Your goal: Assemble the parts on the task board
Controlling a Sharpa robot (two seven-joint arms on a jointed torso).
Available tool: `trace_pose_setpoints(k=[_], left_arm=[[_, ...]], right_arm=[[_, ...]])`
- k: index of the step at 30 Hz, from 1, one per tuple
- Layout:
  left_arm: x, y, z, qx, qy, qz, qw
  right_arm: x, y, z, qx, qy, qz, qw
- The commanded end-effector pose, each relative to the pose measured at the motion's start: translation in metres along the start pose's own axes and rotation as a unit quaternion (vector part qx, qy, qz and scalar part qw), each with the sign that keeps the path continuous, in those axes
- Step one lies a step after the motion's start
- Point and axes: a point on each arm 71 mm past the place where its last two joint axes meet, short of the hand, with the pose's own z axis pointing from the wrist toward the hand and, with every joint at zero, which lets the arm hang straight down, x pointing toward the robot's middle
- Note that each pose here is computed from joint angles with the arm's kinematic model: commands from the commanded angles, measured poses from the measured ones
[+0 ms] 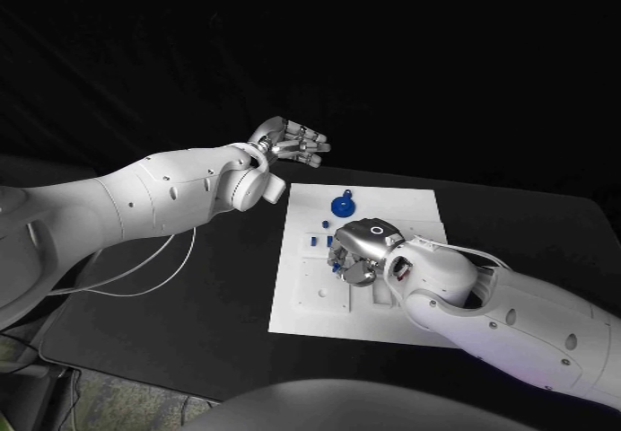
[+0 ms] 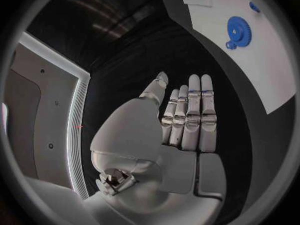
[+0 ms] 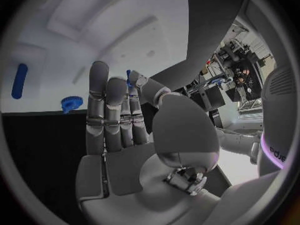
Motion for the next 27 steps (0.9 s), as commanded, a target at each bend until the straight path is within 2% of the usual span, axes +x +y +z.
trace_pose_setpoints(k=[1, 13, 27], left_arm=[[0.0010, -0.0022, 0.0002, 0.010, -0.001, -0.005, 1.000], [-0.0057, -0.0004, -0.0028, 0.010, -0.005, -0.003, 1.000], [-0.0060, -0.0002, -0.0036, 0.009, -0.002, -0.004, 1.000]], right_arm=[[0.003, 0.002, 0.000, -0.001, 0.006, -0.020, 1.000], [0.010, 0.000, 0.001, 0.004, 0.016, -0.026, 1.000], [0.016, -0.006, 0.000, 0.014, 0.027, -0.033, 0.999]])
